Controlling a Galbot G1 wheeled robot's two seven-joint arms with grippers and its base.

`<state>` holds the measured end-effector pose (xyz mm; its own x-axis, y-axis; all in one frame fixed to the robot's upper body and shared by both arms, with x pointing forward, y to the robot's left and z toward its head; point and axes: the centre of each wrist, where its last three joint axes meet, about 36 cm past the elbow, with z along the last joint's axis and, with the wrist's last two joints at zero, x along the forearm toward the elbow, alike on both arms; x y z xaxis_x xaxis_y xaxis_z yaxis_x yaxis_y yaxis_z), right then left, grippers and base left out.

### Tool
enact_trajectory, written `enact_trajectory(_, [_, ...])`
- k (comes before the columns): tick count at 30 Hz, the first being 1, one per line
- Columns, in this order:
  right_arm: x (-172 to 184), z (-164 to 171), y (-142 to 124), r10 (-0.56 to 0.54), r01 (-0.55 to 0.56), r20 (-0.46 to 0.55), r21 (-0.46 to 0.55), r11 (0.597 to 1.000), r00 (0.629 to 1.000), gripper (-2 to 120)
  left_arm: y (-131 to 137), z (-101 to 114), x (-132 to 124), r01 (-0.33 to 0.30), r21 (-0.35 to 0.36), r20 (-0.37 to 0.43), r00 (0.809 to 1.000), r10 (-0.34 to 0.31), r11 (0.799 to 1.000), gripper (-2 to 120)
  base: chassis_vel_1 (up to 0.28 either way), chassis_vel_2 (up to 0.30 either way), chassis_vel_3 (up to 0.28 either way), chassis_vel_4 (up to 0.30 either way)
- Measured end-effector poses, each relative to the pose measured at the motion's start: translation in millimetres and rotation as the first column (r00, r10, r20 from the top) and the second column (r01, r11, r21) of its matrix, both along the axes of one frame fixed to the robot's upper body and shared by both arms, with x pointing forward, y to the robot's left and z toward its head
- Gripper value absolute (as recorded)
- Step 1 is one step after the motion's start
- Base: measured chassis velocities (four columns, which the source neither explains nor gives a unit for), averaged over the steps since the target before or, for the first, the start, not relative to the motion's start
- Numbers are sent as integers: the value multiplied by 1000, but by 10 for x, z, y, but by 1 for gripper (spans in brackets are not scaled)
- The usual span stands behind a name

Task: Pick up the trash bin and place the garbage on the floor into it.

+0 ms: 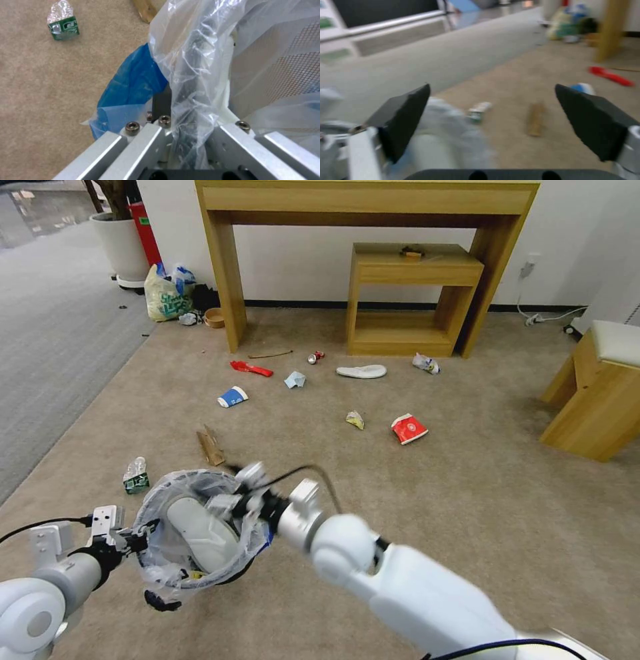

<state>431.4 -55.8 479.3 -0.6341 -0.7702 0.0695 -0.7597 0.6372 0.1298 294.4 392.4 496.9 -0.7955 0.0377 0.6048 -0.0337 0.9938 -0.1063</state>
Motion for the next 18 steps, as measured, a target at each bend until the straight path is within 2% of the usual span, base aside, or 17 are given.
enact_trajectory(4, [137, -102, -192, -139, 138, -15, -36, 990, 990, 100, 16, -55, -73, -2, 3, -11, 1000, 2, 1000, 0, 0, 0, 0, 0])
enact_trajectory(5, [137, -102, -192, -139, 138, -15, -36, 990, 990, 100, 16, -55, -73, -2, 3, -11, 1000, 2, 1000, 0, 0, 0, 0, 0])
enact_trajectory(9, [181, -378, -524, -262, 261, -36, -41, 964, 964, 100, 48, -98, -136, -9, 10, -27, 1000, 9, 1000, 0, 0, 0, 0, 0])
enact_trajectory(10, [181, -378, -524, -262, 261, -36, -41, 964, 964, 100, 48, -98, -136, -9, 10, -27, 1000, 9, 1000, 0, 0, 0, 0, 0])
enact_trajectory(13, [126, -544, -765, -310, 308, -43, -52, 950, 950, 100, 39, -94, -164, -5, 9, -30, 1000, 5, 1000, 0, 0, 0, 0, 0])
enact_trajectory(18, [97, -596, -819, -331, 330, -35, -23, 944, 943, 100, 3, -85, -181, 4, 9, -30, 1000, -4, 1000, 0, 0, 0, 0, 0])
